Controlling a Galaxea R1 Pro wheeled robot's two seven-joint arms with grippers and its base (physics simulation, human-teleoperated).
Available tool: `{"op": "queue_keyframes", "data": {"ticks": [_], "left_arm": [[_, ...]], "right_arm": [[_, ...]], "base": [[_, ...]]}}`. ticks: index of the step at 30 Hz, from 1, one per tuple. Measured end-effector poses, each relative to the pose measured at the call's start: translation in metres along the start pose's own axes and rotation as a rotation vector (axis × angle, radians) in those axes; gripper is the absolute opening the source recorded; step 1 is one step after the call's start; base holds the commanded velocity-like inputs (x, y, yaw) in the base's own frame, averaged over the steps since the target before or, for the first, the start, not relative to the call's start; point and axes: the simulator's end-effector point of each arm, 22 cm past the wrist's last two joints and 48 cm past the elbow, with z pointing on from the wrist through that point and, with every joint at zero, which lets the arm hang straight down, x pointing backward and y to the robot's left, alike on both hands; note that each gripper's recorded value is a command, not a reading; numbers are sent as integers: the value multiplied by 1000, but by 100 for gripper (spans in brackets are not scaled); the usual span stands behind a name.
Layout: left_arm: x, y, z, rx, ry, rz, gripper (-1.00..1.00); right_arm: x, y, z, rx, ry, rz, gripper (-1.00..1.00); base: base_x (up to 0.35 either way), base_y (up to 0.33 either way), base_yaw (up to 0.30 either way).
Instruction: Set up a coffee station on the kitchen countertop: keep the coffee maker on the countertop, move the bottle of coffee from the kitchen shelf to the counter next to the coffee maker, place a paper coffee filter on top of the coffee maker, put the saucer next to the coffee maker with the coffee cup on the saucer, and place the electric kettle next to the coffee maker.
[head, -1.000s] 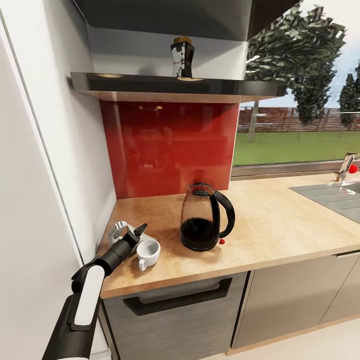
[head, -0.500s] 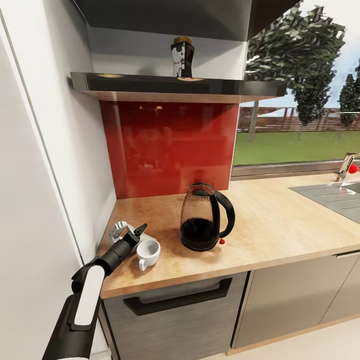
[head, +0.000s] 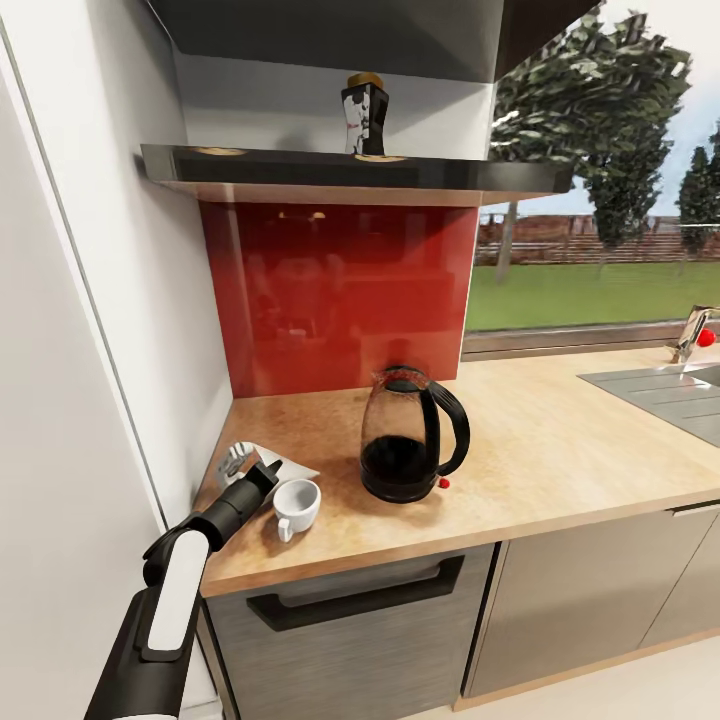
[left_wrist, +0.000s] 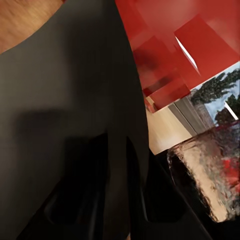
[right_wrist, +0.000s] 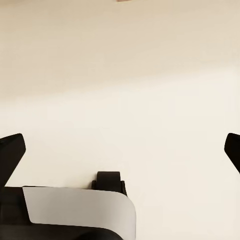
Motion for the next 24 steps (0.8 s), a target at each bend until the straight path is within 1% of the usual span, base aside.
{"op": "queue_keyframes", "data": {"ticks": [24], "left_arm": [[0, 1, 0, -3, -1, 7, -100]], "right_arm": [[0, 0, 0, 0, 0, 0, 100]], "base": [[0, 0, 0]]}}
